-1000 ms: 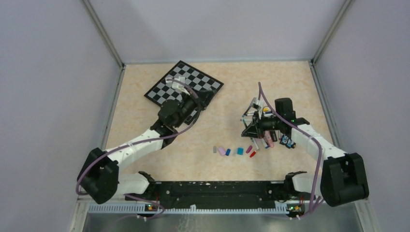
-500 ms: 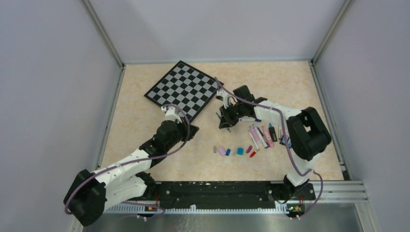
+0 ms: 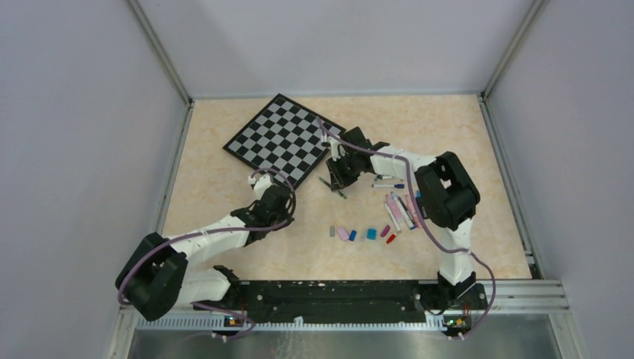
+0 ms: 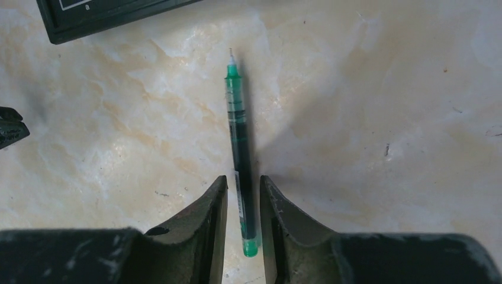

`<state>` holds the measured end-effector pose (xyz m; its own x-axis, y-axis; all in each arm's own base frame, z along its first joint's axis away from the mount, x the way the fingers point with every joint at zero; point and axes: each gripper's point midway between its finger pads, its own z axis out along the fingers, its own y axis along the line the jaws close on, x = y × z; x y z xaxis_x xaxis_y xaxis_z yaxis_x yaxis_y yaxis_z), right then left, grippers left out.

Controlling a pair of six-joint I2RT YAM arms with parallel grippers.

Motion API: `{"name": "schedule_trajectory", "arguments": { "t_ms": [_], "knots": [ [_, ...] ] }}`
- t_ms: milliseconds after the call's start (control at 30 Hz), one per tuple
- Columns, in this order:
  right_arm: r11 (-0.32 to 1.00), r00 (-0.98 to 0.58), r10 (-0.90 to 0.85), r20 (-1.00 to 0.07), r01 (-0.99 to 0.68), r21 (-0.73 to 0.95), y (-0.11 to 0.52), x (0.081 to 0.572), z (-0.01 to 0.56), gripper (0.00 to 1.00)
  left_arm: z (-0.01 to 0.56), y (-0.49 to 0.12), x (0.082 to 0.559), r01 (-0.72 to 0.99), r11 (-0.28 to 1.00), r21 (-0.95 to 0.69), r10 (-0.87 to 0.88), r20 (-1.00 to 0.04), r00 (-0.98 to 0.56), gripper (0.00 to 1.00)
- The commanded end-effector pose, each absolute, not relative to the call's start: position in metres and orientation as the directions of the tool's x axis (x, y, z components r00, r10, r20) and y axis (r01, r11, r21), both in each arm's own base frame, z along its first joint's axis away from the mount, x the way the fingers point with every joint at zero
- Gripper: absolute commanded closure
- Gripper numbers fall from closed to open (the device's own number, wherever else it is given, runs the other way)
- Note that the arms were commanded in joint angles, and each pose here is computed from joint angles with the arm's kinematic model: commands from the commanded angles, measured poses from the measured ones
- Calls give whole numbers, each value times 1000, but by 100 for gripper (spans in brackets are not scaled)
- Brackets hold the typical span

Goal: Open the pen caps
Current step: Place the pen at the center of the board, then pick up the pen from the center of the board.

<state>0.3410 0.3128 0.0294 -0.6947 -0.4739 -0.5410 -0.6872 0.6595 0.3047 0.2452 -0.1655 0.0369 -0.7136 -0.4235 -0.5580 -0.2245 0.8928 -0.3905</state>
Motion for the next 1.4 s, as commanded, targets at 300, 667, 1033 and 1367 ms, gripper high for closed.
{"name": "schedule_trajectory", "arguments": {
  "t_ms": [300,667,1033,1367],
  "knots": [
    [667,-678,-471,-564,-692,275,323,347,45,71,28,-144,246,-334,888,-317,-459,-544,-703,78],
    [540,-505,-529,-682,-820,189,317,335,113,66,53,-141,245,-331,874,-356,-483,-562,-672,55],
    [349,-264,-530,-806,-934,76,259,293,164,51,102,-167,238,4,850,-527,-407,-661,-631,3],
    [620,-352,-245,-903,-773,134,136,333,182,39,131,-189,224,271,694,-667,-473,-706,-527,1]
  ]
}}
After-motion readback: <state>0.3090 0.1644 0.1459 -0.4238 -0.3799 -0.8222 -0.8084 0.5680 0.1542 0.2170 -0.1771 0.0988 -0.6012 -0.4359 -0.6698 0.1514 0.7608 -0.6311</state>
